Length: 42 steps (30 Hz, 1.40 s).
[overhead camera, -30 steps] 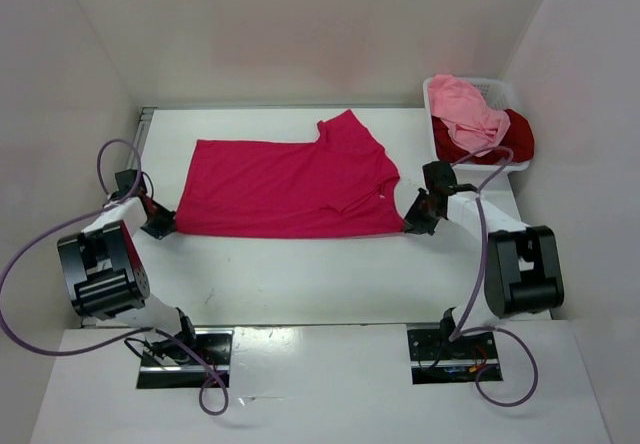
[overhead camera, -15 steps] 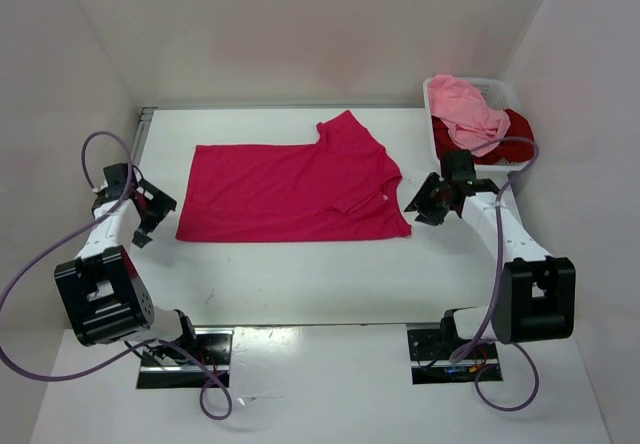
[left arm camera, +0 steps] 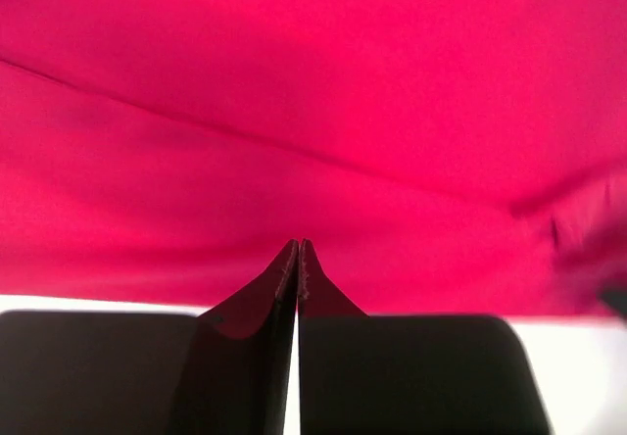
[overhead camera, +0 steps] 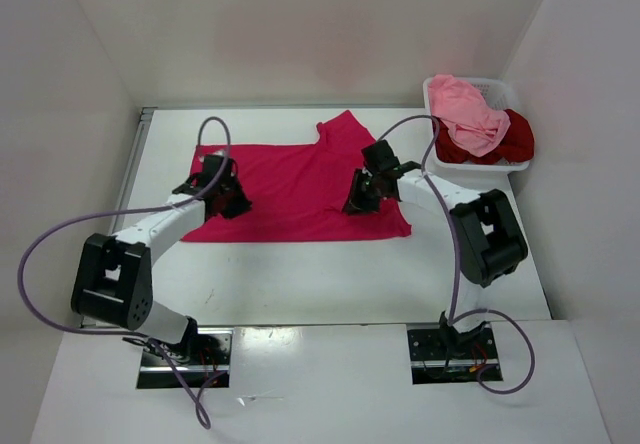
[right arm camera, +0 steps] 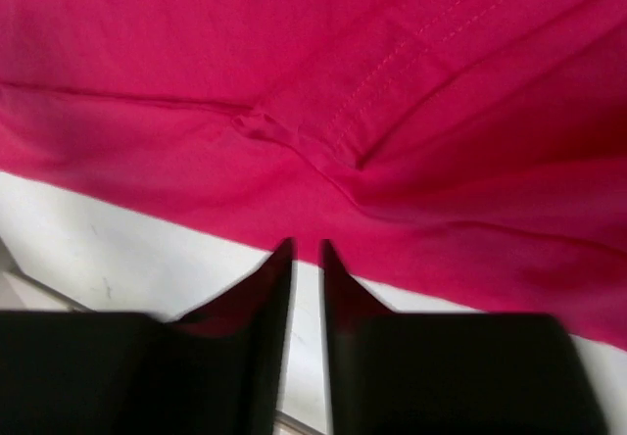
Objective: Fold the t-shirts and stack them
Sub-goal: Fold the flattened tshirt in 1/3 of the way
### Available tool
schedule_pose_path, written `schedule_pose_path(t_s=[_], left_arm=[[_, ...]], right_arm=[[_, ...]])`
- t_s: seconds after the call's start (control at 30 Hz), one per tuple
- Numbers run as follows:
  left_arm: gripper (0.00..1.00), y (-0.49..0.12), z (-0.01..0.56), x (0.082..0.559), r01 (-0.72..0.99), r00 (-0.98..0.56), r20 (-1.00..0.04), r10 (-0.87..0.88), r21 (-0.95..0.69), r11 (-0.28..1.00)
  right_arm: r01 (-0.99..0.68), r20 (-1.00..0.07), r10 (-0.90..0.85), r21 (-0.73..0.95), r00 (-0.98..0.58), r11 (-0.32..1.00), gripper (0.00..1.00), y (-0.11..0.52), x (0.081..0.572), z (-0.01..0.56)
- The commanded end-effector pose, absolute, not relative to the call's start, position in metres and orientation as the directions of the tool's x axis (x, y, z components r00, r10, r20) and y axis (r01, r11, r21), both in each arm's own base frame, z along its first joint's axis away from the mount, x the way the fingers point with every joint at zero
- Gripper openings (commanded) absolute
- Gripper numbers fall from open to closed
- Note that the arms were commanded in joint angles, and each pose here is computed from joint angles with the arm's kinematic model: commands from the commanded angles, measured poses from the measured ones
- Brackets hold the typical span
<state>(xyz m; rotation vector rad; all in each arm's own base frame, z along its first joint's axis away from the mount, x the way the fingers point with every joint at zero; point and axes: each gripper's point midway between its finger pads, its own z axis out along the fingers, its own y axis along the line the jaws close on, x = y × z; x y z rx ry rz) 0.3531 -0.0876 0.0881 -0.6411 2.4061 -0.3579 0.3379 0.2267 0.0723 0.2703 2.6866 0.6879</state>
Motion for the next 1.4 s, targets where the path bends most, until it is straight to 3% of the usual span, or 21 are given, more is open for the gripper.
schedule_pose_path(t_s=[0.0, 0.07, 0.2, 0.77, 0.87, 0.9, 1.0, 1.2, 1.37], left_arm=[[0.06, -0.130, 0.077, 0.346, -0.304, -0.736, -0.447, -0.508, -0.452, 0.839], [0.07, -0.150, 0.068, 0.336, -0.274, -0.772, -0.423, -0.475, -0.453, 0.848], [0.09, -0.166, 0.048, 0.319, -0.261, -0.810, -0.379, -0.448, -0.451, 0.854], [0.13, -0.143, 0.025, 0.303, -0.279, -0.827, -0.380, -0.414, -0.362, 0.889], [0.13, -0.142, 0.028, 0.304, -0.281, -0.823, -0.380, -0.422, -0.373, 0.884], [0.13, -0.143, 0.029, 0.306, -0.278, -0.820, -0.386, -0.423, -0.378, 0.883], [0.13, -0.143, 0.029, 0.306, -0.278, -0.820, -0.386, -0.423, -0.378, 0.883], [0.13, -0.143, 0.029, 0.306, -0.278, -0.820, -0.386, -0.423, -0.378, 0.883], [0.13, -0.142, 0.028, 0.304, -0.281, -0.823, -0.380, -0.422, -0.373, 0.884]], right_arm=[[0.061, -0.343, 0.275, 0.520, -0.898, 0.852, 0.30, 0.237, 0.365, 0.077], [0.067, -0.347, 0.278, 0.512, -0.896, 0.857, 0.41, 0.236, 0.369, 0.069], [0.090, -0.328, 0.291, 0.512, -0.899, 0.854, 0.42, 0.238, 0.372, 0.057], [0.134, -0.328, 0.309, 0.462, -0.893, 0.877, 0.44, 0.236, 0.390, 0.042], [0.138, -0.321, 0.308, 0.457, -0.895, 0.879, 0.36, 0.235, 0.387, 0.039], [0.138, -0.321, 0.308, 0.457, -0.895, 0.879, 0.26, 0.235, 0.387, 0.039], [0.124, -0.322, 0.305, 0.479, -0.896, 0.869, 0.09, 0.241, 0.392, 0.045], [0.086, -0.357, 0.278, 0.470, -0.892, 0.879, 0.04, 0.249, 0.417, 0.055], [0.062, -0.362, 0.246, 0.451, -0.899, 0.890, 0.06, 0.256, 0.436, 0.052]])
